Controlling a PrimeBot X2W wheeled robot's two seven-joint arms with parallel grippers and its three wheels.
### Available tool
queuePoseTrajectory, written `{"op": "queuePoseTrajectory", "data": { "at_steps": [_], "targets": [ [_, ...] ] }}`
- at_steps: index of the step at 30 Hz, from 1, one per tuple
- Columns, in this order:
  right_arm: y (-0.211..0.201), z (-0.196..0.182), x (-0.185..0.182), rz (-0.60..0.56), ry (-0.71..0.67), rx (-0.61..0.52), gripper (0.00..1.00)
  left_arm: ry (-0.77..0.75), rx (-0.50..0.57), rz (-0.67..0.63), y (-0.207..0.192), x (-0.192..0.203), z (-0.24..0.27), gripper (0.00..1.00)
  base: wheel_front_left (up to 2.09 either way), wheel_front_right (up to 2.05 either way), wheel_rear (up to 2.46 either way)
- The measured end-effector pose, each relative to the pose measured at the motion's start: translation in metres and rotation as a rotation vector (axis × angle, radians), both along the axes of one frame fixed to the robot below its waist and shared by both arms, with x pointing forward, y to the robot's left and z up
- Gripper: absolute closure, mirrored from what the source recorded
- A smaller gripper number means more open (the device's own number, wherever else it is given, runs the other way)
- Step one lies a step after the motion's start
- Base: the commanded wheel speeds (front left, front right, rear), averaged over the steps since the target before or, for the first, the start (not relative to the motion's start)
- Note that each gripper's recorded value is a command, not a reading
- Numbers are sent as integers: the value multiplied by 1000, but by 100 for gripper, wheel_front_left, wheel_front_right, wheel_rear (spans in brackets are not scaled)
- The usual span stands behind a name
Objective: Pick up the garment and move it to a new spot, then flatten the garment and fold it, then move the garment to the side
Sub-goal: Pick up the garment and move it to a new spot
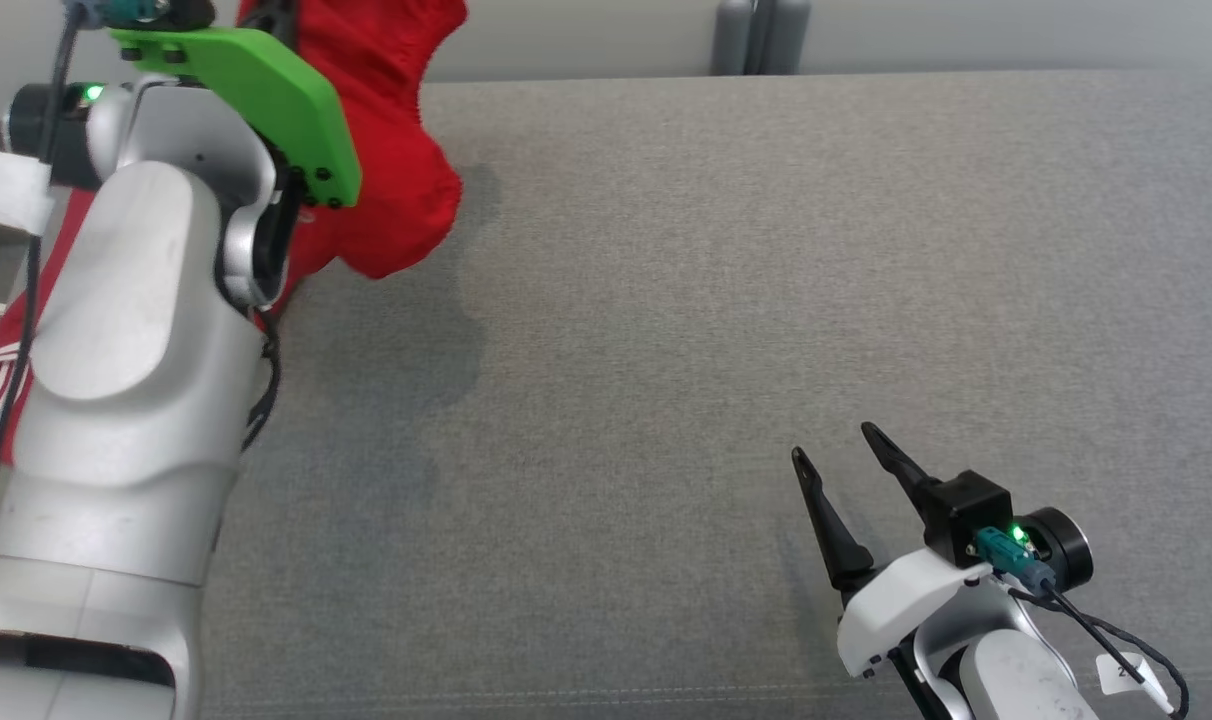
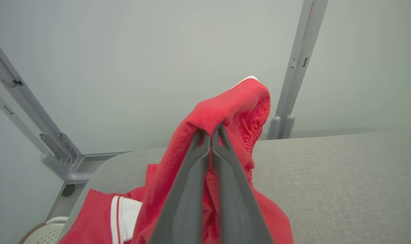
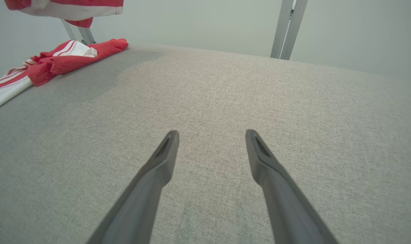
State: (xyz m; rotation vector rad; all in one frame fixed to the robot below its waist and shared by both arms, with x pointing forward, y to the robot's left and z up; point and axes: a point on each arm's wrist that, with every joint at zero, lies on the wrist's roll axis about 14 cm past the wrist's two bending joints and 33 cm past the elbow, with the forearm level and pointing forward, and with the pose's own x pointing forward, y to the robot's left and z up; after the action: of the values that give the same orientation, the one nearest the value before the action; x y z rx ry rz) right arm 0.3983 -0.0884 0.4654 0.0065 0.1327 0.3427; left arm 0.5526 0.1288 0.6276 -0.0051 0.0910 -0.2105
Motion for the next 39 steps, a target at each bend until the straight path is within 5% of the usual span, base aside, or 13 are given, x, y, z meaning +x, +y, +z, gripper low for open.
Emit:
{"op": "queuePoseTrajectory", "data": {
  "at_steps": [8, 16, 24, 32, 33, 34, 35, 39],
  "targets": [
    [-47, 14, -16, -141, -38, 6, 0, -86, -139, -340, -139, -23, 39, 100, 0, 0, 0],
    [-88, 11, -24, -266, -40, 17, 0, 45, -76, -549, -221, -50, -22, 100, 0, 0, 0],
    [-101, -5, -18, -306, -6, 26, 0, 324, 41, -524, -208, -52, -144, 100, 0, 0, 0],
    [-104, -15, -18, -316, 19, 29, 0, 363, 115, -411, -166, -36, -182, 100, 0, 0, 0],
    [-102, -15, -17, -312, 17, 30, 0, 361, 126, -388, -159, -33, -183, 88, 0, 0, 0],
    [-102, -14, -17, -309, 15, 31, 0, 359, 140, -360, -150, -30, -184, 55, 0, 0, 0],
    [-101, -13, -16, -306, 13, 31, 0, 342, 153, -339, -143, -27, -183, 0, 0, 0, 0],
    [-99, -10, -16, -300, 2, 36, 0, 316, 148, -266, -124, -20, -177, 0, 0, 0, 0]
  ]
}}
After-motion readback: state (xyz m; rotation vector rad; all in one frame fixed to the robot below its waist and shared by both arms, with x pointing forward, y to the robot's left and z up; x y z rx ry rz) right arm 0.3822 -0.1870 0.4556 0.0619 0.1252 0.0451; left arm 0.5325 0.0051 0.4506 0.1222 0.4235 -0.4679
